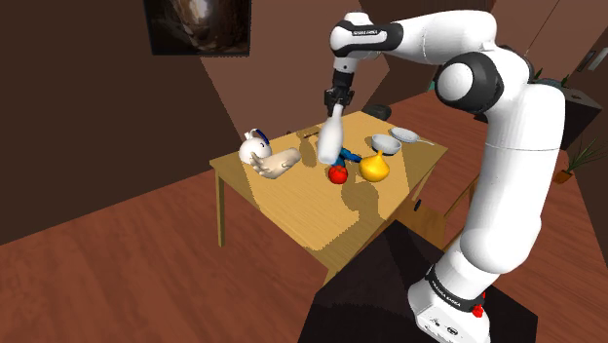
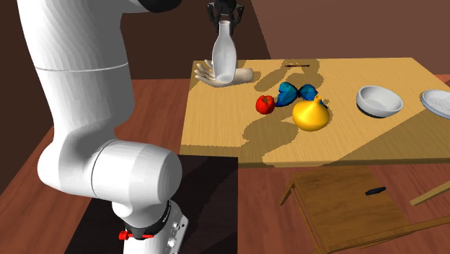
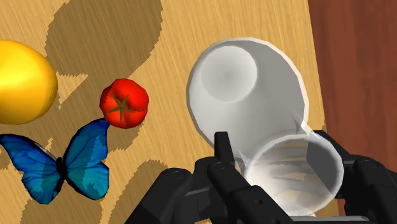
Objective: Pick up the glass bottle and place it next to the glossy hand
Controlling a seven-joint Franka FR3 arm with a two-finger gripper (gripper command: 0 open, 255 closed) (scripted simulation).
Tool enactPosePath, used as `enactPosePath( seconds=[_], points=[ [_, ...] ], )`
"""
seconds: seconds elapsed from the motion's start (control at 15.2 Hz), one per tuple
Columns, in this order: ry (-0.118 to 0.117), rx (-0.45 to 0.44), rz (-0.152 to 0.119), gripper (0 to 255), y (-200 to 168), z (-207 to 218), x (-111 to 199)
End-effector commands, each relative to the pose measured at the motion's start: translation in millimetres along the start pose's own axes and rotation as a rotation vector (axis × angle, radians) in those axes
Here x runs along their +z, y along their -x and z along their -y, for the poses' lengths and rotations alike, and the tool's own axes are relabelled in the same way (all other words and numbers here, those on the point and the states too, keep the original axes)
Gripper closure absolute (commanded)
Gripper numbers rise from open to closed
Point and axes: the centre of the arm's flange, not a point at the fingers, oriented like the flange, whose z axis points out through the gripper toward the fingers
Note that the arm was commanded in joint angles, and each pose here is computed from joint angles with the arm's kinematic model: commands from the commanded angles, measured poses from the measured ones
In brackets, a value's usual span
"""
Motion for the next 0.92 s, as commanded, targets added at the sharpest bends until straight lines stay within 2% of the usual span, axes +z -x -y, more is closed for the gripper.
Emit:
enactPosePath(
  seconds=[0.0, 0.86],
  points=[
    [0.000, 0.000, -0.001, 255, 0, 0, 11],
    [0.000, 0.000, -0.001, 255, -4, 0, 79]
  ],
)
